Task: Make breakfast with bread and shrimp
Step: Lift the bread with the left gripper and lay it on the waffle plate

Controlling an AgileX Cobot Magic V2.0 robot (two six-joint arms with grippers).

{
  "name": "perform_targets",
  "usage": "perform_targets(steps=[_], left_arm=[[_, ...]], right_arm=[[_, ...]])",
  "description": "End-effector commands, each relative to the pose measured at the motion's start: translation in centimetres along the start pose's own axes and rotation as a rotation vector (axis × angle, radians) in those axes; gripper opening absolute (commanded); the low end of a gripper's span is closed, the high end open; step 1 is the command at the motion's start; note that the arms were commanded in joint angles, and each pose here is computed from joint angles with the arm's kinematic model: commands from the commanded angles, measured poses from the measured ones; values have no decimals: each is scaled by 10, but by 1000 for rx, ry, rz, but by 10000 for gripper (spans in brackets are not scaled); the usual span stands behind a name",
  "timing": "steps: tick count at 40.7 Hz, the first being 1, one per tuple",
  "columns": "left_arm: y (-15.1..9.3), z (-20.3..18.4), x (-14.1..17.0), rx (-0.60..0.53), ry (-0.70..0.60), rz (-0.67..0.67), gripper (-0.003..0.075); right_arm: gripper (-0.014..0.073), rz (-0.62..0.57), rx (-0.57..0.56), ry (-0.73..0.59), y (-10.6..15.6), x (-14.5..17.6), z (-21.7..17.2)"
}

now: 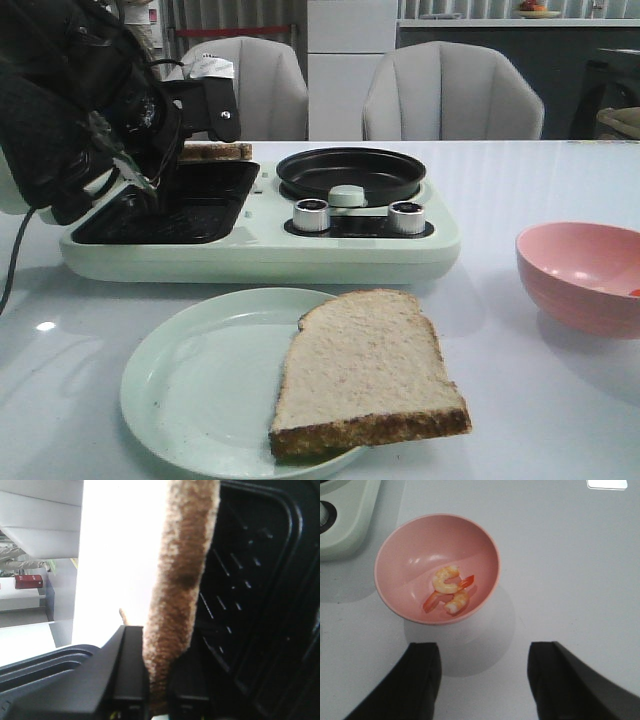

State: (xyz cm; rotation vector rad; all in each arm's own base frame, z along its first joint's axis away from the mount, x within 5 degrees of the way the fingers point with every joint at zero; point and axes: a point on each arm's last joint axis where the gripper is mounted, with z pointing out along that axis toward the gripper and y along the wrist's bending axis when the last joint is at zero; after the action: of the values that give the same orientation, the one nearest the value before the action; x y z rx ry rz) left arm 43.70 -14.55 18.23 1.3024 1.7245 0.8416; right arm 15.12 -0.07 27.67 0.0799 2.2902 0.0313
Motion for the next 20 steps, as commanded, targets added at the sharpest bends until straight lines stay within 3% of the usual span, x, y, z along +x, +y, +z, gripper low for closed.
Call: perform_targets(steps=[1, 6, 9, 20], left_arm=[[37, -16, -4, -127, -6, -1, 223], [41, -17, 0, -169, 41, -3, 398], [43, -18, 2, -191, 64, -7, 463], [44, -47, 9, -147, 18, -9, 472]], right_arm=[[498, -10, 4, -87, 0, -13, -5], [498, -10, 4, -87, 0, -13, -5], [498, -10, 4, -87, 0, -13, -5], [498, -10, 4, -87, 0, -13, -5]])
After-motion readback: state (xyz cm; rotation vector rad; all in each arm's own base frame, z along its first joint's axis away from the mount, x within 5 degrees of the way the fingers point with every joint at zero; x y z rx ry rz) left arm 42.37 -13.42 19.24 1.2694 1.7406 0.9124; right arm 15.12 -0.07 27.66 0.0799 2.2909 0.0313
